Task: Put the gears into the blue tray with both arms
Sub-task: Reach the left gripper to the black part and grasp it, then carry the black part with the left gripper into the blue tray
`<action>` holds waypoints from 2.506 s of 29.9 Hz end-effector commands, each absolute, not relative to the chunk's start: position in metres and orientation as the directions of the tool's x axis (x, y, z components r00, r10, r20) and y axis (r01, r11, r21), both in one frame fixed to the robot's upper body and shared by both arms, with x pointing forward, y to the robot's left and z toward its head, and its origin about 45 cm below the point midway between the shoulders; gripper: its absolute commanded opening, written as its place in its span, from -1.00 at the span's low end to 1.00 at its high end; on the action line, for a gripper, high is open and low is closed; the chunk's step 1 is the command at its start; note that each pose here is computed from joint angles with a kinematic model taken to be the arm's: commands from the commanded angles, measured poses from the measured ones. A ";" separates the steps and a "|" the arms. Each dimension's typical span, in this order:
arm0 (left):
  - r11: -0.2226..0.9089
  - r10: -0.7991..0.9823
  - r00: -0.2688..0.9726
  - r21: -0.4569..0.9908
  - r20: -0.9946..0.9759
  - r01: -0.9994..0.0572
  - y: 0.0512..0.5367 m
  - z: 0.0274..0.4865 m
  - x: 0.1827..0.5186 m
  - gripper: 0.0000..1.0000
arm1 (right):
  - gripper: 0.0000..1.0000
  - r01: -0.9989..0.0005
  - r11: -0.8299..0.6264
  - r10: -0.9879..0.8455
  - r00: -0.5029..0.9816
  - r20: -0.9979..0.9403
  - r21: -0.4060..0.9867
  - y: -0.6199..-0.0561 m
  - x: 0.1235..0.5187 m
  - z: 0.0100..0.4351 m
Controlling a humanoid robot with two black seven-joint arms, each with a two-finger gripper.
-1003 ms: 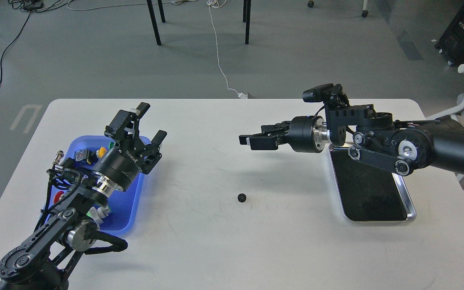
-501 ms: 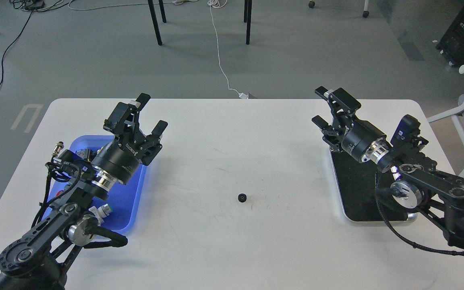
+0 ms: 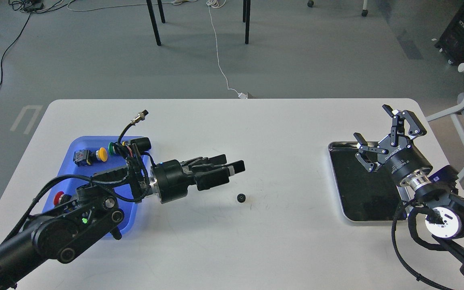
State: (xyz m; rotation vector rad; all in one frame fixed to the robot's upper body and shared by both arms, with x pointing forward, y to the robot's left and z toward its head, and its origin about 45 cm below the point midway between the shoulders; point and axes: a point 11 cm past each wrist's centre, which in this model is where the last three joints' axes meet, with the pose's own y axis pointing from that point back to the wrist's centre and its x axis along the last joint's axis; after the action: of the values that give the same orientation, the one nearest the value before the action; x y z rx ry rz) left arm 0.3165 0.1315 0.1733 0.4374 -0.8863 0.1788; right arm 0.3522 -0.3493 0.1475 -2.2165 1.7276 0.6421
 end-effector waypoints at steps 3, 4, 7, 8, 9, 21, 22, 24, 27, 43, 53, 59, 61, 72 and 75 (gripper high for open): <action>0.800 -0.441 0.393 0.552 0.807 -0.236 0.121 0.159 0.336 0.96 | 0.98 -0.964 -0.260 -0.849 0.196 -0.491 0.065 -0.349 0.352 0.148; 0.788 -0.473 0.375 0.573 0.797 -0.224 0.119 0.158 0.338 0.96 | 0.98 -0.964 -0.258 -0.850 0.195 -0.490 0.065 -0.350 0.352 0.148; 0.778 -0.527 0.318 0.598 0.788 -0.193 0.098 0.158 0.343 0.96 | 0.98 -0.963 -0.260 -0.850 0.196 -0.489 0.067 -0.349 0.352 0.147; 0.773 -0.540 0.306 0.606 0.784 -0.188 0.093 0.157 0.345 0.96 | 0.98 -0.964 -0.259 -0.850 0.195 -0.490 0.067 -0.349 0.352 0.147; 0.769 -0.549 0.303 0.612 0.779 -0.182 0.089 0.154 0.345 0.95 | 0.98 -0.963 -0.260 -0.850 0.196 -0.489 0.067 -0.349 0.352 0.147; 0.725 -0.596 0.313 0.663 0.739 -0.186 0.091 0.122 0.347 0.54 | 0.98 -0.964 -0.257 -0.856 0.193 -0.479 0.072 -0.354 0.350 0.148; 0.722 -0.597 0.316 0.666 0.737 -0.188 0.093 0.121 0.347 0.53 | 0.98 -0.963 -0.259 -0.856 0.194 -0.480 0.073 -0.354 0.350 0.147; 0.719 -0.598 0.321 0.669 0.734 -0.188 0.096 0.119 0.346 0.48 | 0.98 -0.963 -0.259 -0.856 0.193 -0.479 0.075 -0.354 0.350 0.147; 0.719 -0.598 0.328 0.670 0.732 -0.184 0.097 0.116 0.344 0.40 | 0.98 -0.963 -0.260 -0.856 0.193 -0.479 0.077 -0.354 0.350 0.146; 0.705 -0.598 0.361 0.684 0.716 -0.188 0.105 0.103 0.341 -0.19 | 0.98 -0.962 -0.263 -0.858 0.195 -0.475 0.080 -0.354 0.349 0.146; 0.699 -0.603 0.363 0.690 0.711 -0.190 0.109 0.102 0.341 -0.80 | 0.98 -0.962 -0.263 -0.858 0.195 -0.475 0.080 -0.354 0.349 0.146; 0.706 -0.593 0.351 0.678 0.725 -0.205 0.109 0.112 0.348 -0.81 | 0.98 -0.962 -0.263 -0.858 0.195 -0.475 0.080 -0.354 0.349 0.146; 0.693 -0.597 0.332 0.678 0.730 -0.245 0.124 0.126 0.362 -0.80 | 0.98 -0.961 -0.262 -0.859 0.194 -0.475 0.082 -0.354 0.349 0.146; 0.535 -0.616 0.330 0.687 0.715 -0.491 0.278 0.207 0.399 -0.77 | 0.98 -0.959 -0.271 -0.851 0.199 -0.486 0.081 -0.346 0.349 0.143; 0.496 -0.602 0.395 0.713 0.694 -0.497 0.312 0.193 0.381 -0.77 | 0.98 -0.959 -0.272 -0.850 0.201 -0.486 0.080 -0.346 0.349 0.143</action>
State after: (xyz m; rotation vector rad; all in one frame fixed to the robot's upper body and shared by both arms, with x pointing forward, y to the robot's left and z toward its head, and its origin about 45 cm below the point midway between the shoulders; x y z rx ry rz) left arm 0.3949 0.2806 0.2017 1.0863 -1.2924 -0.1096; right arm 0.3489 -0.3464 0.1436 -2.2352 1.7276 0.6535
